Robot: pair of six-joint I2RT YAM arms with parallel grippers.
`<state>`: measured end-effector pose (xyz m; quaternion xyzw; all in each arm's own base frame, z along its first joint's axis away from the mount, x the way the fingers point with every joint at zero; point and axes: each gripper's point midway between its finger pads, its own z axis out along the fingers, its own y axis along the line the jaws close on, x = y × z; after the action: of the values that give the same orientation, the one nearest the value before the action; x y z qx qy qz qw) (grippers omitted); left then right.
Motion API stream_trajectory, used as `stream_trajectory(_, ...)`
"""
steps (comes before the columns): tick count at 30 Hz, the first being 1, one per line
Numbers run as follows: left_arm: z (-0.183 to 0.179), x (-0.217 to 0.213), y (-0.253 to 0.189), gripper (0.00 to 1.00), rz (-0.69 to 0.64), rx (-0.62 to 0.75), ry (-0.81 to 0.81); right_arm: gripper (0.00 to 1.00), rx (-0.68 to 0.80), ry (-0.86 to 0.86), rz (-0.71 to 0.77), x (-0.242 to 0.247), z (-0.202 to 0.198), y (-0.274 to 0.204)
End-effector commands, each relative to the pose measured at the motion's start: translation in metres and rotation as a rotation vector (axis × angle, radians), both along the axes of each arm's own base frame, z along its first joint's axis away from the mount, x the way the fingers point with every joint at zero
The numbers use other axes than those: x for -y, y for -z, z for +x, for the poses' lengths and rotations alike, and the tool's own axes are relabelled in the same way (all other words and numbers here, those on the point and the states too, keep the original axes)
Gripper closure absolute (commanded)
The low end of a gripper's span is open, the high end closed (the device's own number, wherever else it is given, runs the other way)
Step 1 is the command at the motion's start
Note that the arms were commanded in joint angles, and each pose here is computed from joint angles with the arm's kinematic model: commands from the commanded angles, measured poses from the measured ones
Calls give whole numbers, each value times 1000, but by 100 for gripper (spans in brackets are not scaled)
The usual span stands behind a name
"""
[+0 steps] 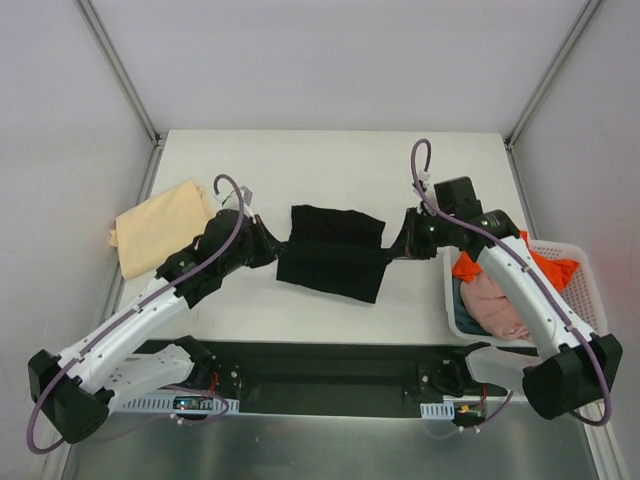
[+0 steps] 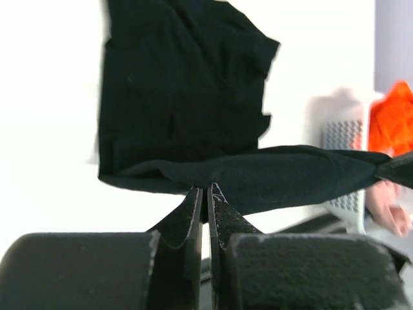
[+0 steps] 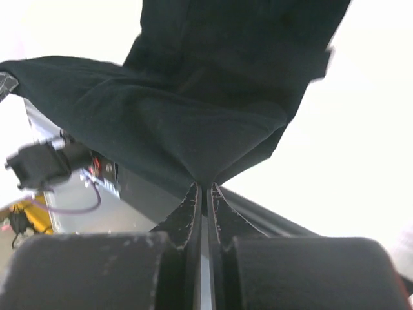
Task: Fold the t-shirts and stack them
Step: Fold the long partially folded tshirt into a neat square
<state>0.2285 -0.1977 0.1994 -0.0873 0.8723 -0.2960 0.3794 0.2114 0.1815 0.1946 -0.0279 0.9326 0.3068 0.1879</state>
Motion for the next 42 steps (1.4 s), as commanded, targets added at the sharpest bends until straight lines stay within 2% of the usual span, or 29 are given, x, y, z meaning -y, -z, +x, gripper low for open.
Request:
stream_trajectory(1, 44, -18, -18, 100, 80, 76, -102, 99, 95, 73, -20, 6, 43, -18)
stream_trajectory(13, 124, 0, -12, 100, 98, 54, -72, 99, 45, 152, -26, 19, 107, -3)
stream_trajectory(19, 165, 11, 16, 100, 74, -47, -24, 99, -42, 179, -15, 23, 141, 25)
stream_trajectory(20, 171, 14, 34, 100, 85, -87, -13, 99, -68, 183, -20, 23, 145, 36)
stream_trajectory(21, 180, 19, 28, 100, 77, -72, 4, 99, -76, 189, -19, 24, 149, 39)
stream_trajectory(23, 188, 29, 48, 100, 75, -118, 44, 99, -111, 199, -25, 27, 156, 54)
stream_trajectory(30, 221, 51, 77, 100, 60, -171, 101, 99, -198, 238, -47, 40, 170, 95)
stream_trajectory(31, 222, 52, 84, 85, 64, -188, 107, 94, -219, 236, -54, 41, 171, 104)
stream_trajectory(32, 225, 53, 84, 74, 64, -188, 107, 78, -211, 223, -57, 42, 174, 103)
stream_trajectory(34, 226, 53, 84, 54, 66, -192, 109, 64, -215, 215, -69, 42, 175, 106)
stream_trajectory(35, 226, 53, 82, 34, 65, -188, 111, 45, -206, 214, -84, 45, 177, 103)
stream_trajectory(36, 224, 54, 79, 27, 57, -187, 118, 33, -201, 212, -88, 45, 177, 101)
stream_trajectory(37, 223, 55, 70, 21, 48, -172, 123, 25, -183, 206, -86, 45, 177, 95)
stream_trajectory(38, 219, 55, 68, 9, 40, -174, 126, 11, -173, 199, -86, 43, 175, 91)
stream_trajectory(39, 215, 56, 64, 4, 30, -175, 137, 1, -170, 186, -85, 41, 171, 90)
stream_trajectory(40, 211, 57, 53, 1, 19, -155, 141, 3, -144, 176, -83, 38, 167, 80)
stream_trajectory(42, 198, 58, 55, 1, 18, -171, 150, 4, -135, 144, -98, 32, 154, 79)
